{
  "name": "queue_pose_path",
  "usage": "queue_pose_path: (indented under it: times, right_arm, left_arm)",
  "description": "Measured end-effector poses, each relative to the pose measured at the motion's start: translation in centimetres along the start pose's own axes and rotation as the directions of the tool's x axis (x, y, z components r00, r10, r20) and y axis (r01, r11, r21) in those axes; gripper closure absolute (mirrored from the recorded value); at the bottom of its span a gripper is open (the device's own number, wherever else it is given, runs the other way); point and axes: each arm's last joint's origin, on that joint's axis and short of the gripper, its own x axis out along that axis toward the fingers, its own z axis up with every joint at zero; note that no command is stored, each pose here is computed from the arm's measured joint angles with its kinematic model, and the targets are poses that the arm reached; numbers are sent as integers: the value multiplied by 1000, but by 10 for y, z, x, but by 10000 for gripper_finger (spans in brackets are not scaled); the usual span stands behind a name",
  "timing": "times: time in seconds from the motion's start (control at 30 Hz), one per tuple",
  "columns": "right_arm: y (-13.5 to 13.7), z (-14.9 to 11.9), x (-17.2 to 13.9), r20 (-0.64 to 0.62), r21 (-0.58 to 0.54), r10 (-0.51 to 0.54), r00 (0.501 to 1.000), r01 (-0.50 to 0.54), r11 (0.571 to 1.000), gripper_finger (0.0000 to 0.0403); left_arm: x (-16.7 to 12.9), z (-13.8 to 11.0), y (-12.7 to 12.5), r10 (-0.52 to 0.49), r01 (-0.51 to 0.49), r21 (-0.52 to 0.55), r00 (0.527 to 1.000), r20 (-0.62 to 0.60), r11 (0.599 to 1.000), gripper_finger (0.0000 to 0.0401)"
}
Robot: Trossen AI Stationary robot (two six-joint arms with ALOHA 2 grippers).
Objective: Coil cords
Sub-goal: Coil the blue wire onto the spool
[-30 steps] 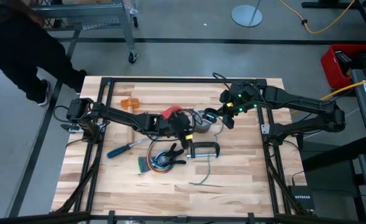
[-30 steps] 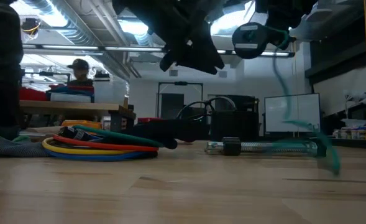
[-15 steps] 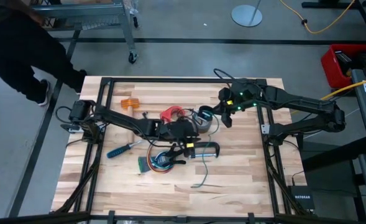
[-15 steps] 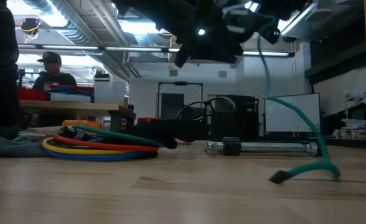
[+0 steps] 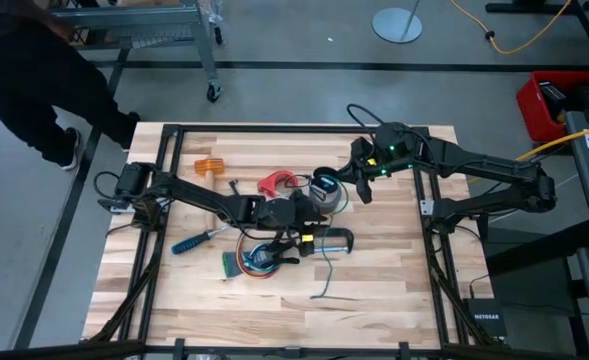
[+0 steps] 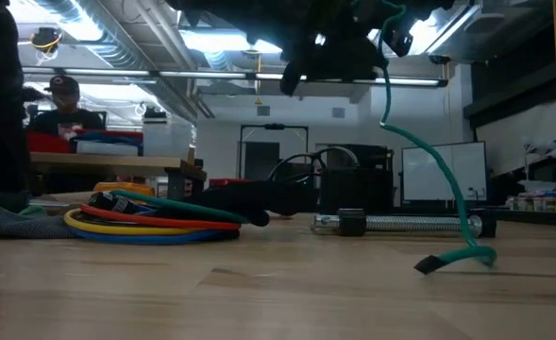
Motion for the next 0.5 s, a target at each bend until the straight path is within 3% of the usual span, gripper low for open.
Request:
queue_pose_path:
  times: [0.5]
  right_arm:
    - [3,9,-1,87,-24,61,994,-59,998,401]
  left_arm:
    - [0,0,1,32,-32,1,999,-1,999,306]
